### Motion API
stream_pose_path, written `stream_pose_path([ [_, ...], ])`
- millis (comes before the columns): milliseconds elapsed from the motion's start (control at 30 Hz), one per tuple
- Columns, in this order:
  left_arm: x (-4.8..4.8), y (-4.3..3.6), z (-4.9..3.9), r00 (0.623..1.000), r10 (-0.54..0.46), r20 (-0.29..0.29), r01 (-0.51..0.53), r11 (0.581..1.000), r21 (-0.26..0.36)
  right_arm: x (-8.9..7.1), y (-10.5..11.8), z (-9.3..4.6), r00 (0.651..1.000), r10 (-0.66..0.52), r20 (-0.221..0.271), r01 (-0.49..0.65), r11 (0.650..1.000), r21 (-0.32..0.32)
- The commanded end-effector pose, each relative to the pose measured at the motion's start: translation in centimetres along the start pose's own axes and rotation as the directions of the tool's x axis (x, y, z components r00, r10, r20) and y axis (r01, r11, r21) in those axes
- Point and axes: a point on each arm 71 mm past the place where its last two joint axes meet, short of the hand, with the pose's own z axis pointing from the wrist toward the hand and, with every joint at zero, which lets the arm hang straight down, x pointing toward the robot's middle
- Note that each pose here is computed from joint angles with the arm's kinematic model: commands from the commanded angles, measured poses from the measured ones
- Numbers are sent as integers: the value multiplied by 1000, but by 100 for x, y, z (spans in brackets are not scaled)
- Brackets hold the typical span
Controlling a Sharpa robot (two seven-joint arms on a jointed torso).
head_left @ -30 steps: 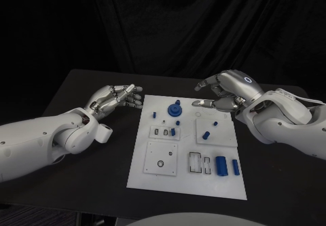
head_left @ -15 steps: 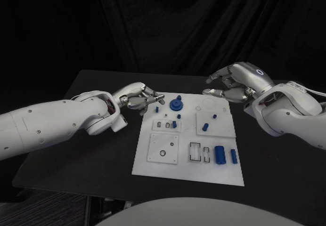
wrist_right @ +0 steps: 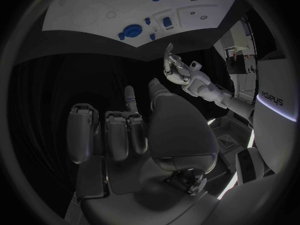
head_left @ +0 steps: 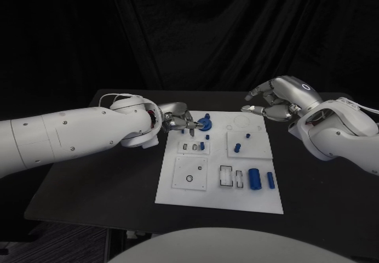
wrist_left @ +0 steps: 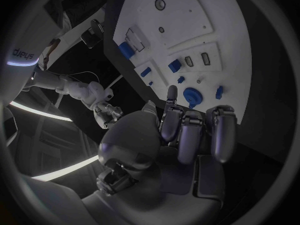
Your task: Assemble the parts on the task board
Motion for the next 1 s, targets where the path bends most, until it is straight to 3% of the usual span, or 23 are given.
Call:
stream_pose_path([
  [33, 65, -52, 46, 994, 78, -80, -86, 990, -115, 29, 8, 3, 1000, 3, -7, -3, 1000, -11],
  [167, 122, -198, 105, 989, 100, -111, -114, 985, -129, 51, -1, -8, 1000, 5, -4, -5, 1000, -14],
  [367, 201, -319, 172, 977, 131, -169, -161, 970, -179, 73, -15, -28, 1000, 6, -1, -6, 1000, -15],
  [567, 252, -365, 212, 964, 155, -218, -202, 956, -214, 87, -35, -38, 1000, 5, -2, -5, 1000, -12],
  [1000, 257, -379, 232, 965, 155, -212, -204, 950, -236, 118, -63, -59, 1000, 5, -18, -5, 1000, 1],
])
